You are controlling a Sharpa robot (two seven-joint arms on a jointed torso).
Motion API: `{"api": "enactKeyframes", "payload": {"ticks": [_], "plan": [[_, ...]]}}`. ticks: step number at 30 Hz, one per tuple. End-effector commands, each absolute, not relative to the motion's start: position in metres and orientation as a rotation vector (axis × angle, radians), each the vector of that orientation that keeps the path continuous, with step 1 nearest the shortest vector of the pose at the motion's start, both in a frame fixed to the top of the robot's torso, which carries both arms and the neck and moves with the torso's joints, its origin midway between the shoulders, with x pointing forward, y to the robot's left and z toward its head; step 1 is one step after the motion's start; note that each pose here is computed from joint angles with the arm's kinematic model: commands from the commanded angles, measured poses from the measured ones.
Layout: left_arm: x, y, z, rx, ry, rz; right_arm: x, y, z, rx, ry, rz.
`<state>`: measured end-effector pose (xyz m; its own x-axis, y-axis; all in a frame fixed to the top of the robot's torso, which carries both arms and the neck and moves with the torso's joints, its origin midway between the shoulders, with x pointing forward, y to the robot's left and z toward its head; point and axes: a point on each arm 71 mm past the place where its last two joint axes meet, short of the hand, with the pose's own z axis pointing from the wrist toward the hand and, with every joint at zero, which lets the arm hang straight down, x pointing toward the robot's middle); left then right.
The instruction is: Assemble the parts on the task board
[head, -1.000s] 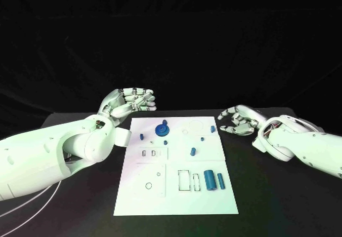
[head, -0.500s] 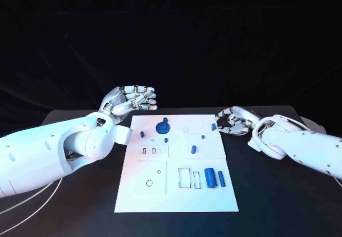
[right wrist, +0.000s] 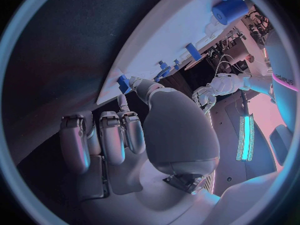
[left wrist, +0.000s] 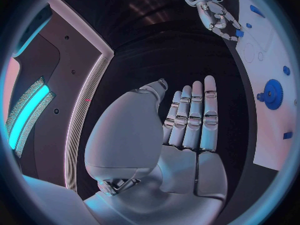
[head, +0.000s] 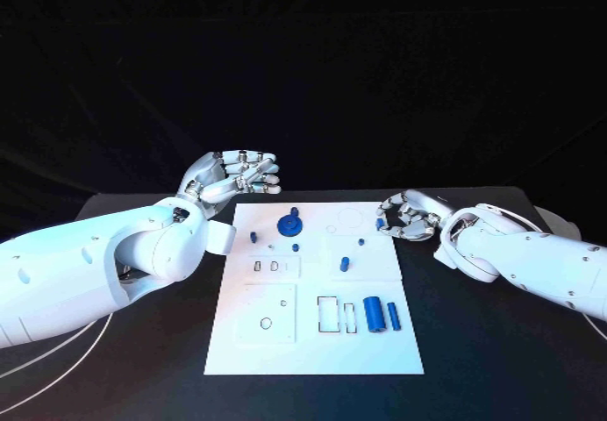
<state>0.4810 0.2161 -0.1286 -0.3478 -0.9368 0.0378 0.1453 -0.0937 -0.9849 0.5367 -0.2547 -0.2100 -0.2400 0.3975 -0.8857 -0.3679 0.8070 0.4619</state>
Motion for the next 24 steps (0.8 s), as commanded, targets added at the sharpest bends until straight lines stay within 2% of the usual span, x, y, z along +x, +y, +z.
{"api": "enactKeyframes", "payload": {"ticks": [1, 24], "plan": [[0.4806, 0.2139, -0.1274, -0.938, 1.302, -1.603, 0.5366, -0.2512, -0.2134, 0.001, 1.69, 0.701], [0.4805, 0.2155, -0.1275, -0.942, 1.3, -1.594, 0.54, -0.2453, -0.219, -0.005, 1.713, 0.668]]}}
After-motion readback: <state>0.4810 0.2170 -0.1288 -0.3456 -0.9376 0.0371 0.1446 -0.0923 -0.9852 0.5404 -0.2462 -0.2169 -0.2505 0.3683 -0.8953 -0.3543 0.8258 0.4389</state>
